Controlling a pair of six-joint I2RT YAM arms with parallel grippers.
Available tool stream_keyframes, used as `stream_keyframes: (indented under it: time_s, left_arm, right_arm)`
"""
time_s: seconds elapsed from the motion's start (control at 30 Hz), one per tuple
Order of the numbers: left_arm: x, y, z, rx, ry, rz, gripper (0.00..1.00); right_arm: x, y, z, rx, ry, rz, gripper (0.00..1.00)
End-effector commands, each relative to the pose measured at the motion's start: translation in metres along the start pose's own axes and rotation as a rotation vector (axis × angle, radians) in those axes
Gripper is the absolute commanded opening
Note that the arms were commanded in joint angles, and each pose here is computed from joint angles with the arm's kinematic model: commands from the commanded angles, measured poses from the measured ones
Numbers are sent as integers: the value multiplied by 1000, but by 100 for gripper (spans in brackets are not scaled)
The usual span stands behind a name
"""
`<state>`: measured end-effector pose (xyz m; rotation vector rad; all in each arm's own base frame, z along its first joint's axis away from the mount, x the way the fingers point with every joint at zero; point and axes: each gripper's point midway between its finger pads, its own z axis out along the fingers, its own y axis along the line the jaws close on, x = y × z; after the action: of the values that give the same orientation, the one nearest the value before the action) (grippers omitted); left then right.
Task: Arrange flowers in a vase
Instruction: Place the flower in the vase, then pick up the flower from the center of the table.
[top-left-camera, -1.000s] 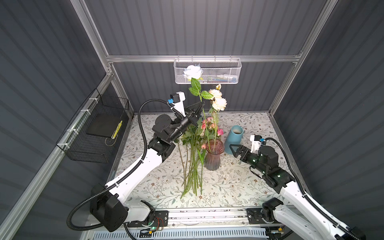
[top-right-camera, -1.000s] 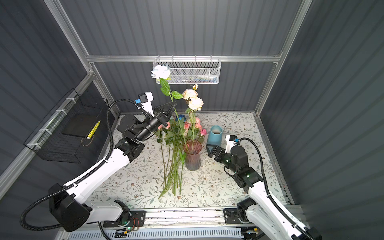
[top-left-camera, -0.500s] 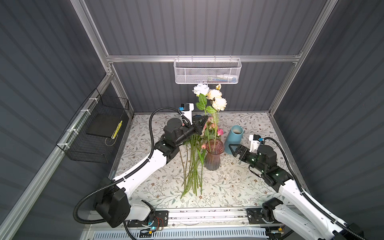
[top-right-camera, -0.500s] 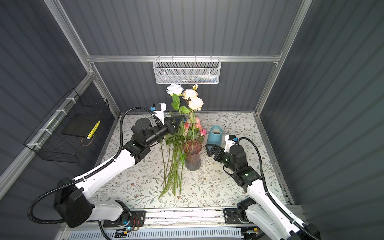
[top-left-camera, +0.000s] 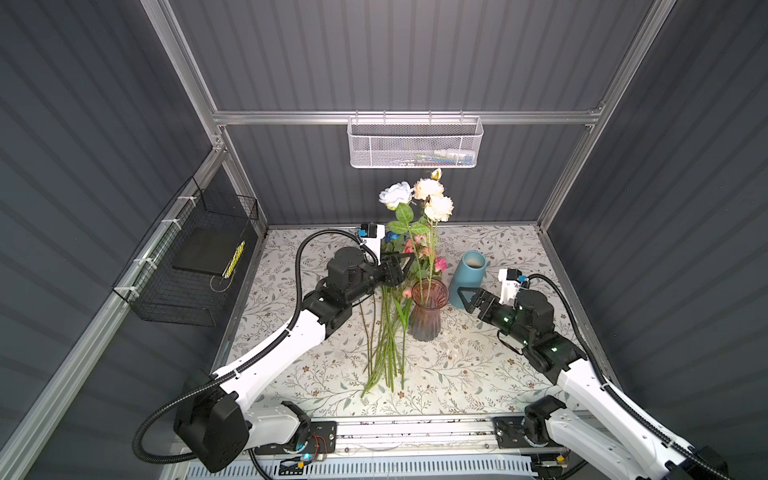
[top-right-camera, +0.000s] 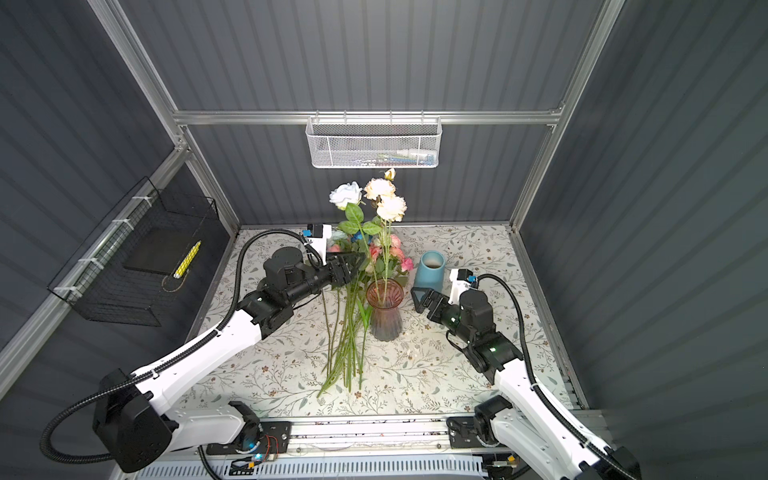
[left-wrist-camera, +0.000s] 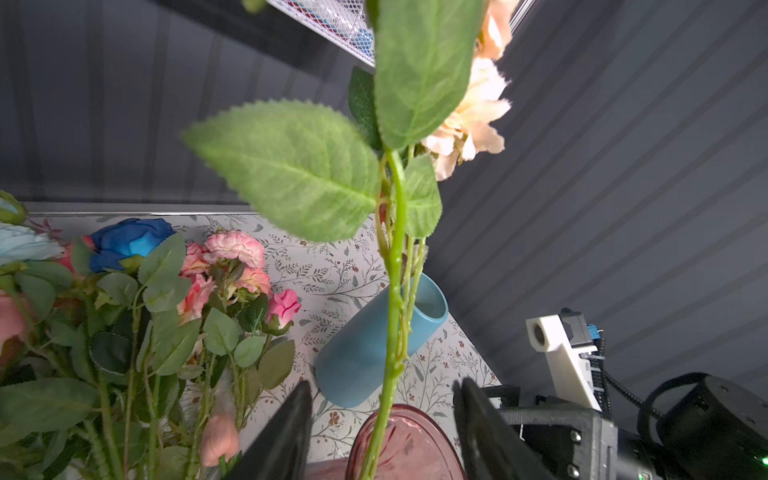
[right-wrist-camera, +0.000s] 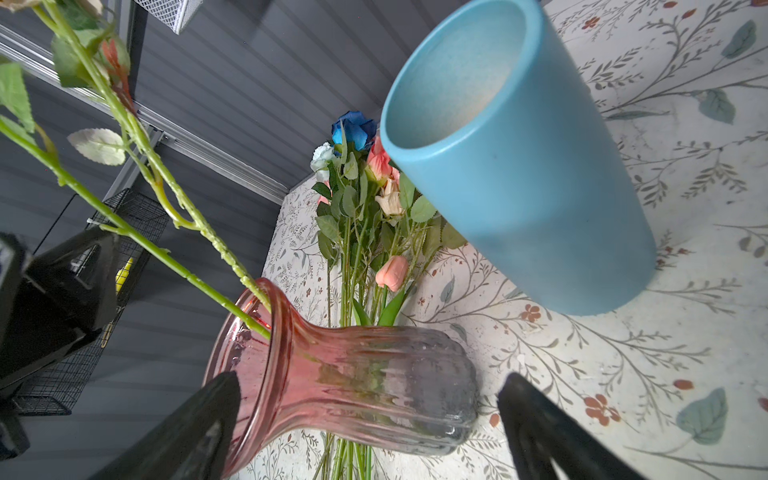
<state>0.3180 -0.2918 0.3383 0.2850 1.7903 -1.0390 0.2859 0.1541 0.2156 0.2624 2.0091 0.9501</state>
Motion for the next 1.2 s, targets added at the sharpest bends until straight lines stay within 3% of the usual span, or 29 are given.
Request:
stream_keyframes:
  time_s: [0.0, 0.1, 0.27, 0.37, 0.57, 0.73, 1.1, 1.17]
  left_arm:
    - [-7, -4, -22, -26, -27, 19, 59]
    - [1, 8, -39, -96, -20, 15, 61]
    - [45, 70, -58, -355, 73, -32, 56]
    - [79, 115, -53, -469, 195, -106, 49]
    - [128, 183, -36, -607, 294, -192, 47]
    - [148, 228, -25, -733, 325, -201, 36]
    - [180, 295, -12, -932, 390, -172, 37]
    - [184, 302, -10, -950, 403, -165, 31]
  right_arm:
    - [0, 1, -1, -16, -4, 4, 99]
    - [2, -1, -2, -11, -6, 9, 99]
    - [4, -3, -1, -11, -2, 10, 99]
    - [7, -4, 1, -11, 11, 17, 99]
    - [10, -6, -2, -9, 16, 25, 99]
    - [8, -6, -9, -6, 4, 18, 99]
    - [8, -8, -16, -1, -11, 14, 99]
    - [8, -8, -16, -4, -10, 16, 99]
